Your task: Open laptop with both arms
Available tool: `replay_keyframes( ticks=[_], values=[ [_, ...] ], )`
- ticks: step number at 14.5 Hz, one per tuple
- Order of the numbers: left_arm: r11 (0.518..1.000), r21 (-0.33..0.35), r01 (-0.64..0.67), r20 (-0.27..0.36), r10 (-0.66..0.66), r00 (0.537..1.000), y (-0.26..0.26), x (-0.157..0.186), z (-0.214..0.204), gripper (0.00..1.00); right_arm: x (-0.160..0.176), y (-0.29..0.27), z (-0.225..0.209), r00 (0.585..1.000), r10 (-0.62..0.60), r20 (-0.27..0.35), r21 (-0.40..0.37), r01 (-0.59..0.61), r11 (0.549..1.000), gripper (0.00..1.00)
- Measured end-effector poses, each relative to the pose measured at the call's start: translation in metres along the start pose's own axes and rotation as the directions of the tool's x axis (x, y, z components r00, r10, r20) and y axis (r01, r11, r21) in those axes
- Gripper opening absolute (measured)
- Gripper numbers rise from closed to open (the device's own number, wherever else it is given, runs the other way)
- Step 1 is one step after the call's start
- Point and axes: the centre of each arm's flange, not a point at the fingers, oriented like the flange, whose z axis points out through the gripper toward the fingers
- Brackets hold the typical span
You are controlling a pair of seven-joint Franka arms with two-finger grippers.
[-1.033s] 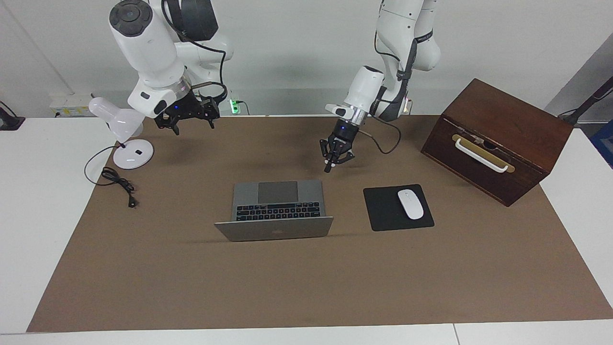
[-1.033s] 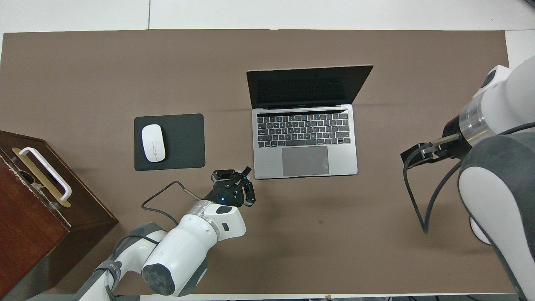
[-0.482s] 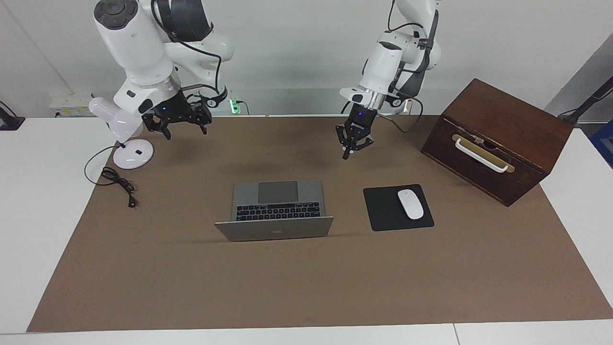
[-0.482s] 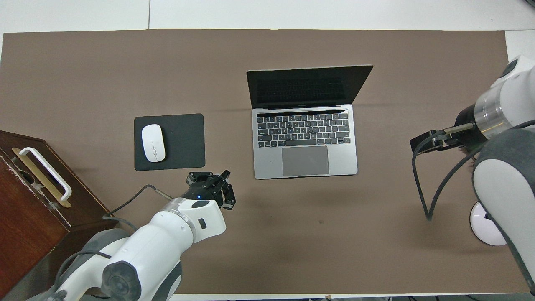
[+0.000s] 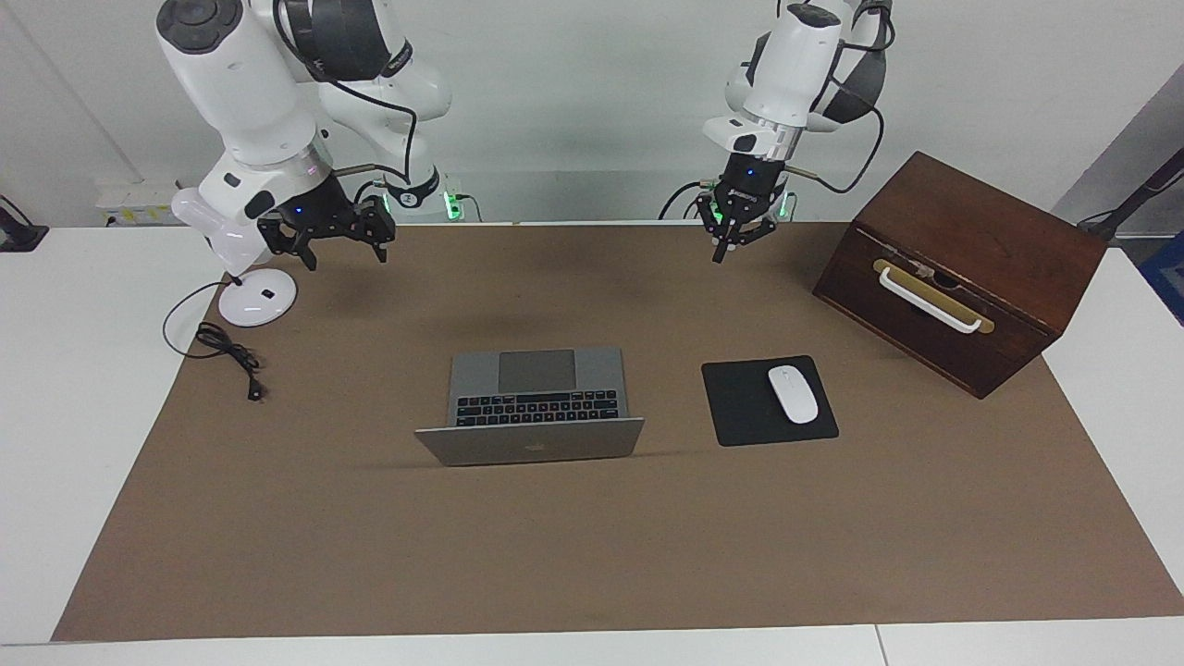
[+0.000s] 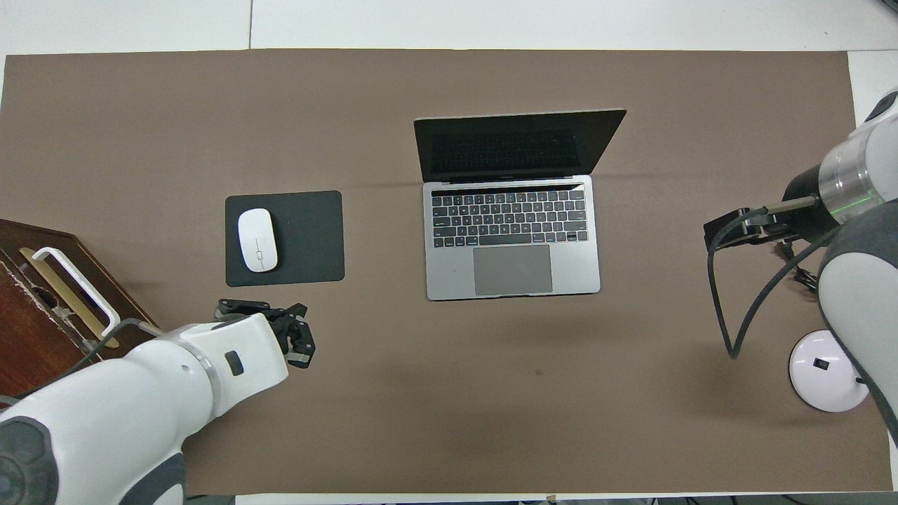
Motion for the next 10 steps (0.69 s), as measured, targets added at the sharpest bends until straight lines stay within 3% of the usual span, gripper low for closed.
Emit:
replay_keyframes(
  ticks=[3,5,6,7,10],
  values=[
    [1.000,0.009,-0.016,0.063,0.015,0.998,-0.034,0.012,-0.043,0.01,0.001,0.000,0.002,1.000,0.001,0.004,0.000,-0.001,1.000,1.00],
    [1.000,0.018,0.020,0.103,-0.022,0.994,-0.063,0.012,-0.066,0.11,0.001,0.000,0.002,1.000,0.001,0.003,0.000,-0.001,1.000,1.00],
    [0.999,0.023,0.039,0.114,-0.041,0.993,-0.075,0.011,-0.074,0.11,0.001,0.000,0.002,1.000,0.001,0.003,0.000,-0.001,1.000,1.00],
    [0.998,0.026,0.056,0.124,-0.059,0.991,-0.084,0.010,-0.080,0.17,0.001,0.000,0.002,1.000,0.001,0.003,0.000,-0.001,1.000,1.00],
    [0.992,0.042,0.121,0.143,-0.126,0.982,-0.111,0.001,-0.086,0.52,0.001,0.006,0.001,1.000,0.013,0.003,0.001,-0.013,1.000,1.00]
  ],
)
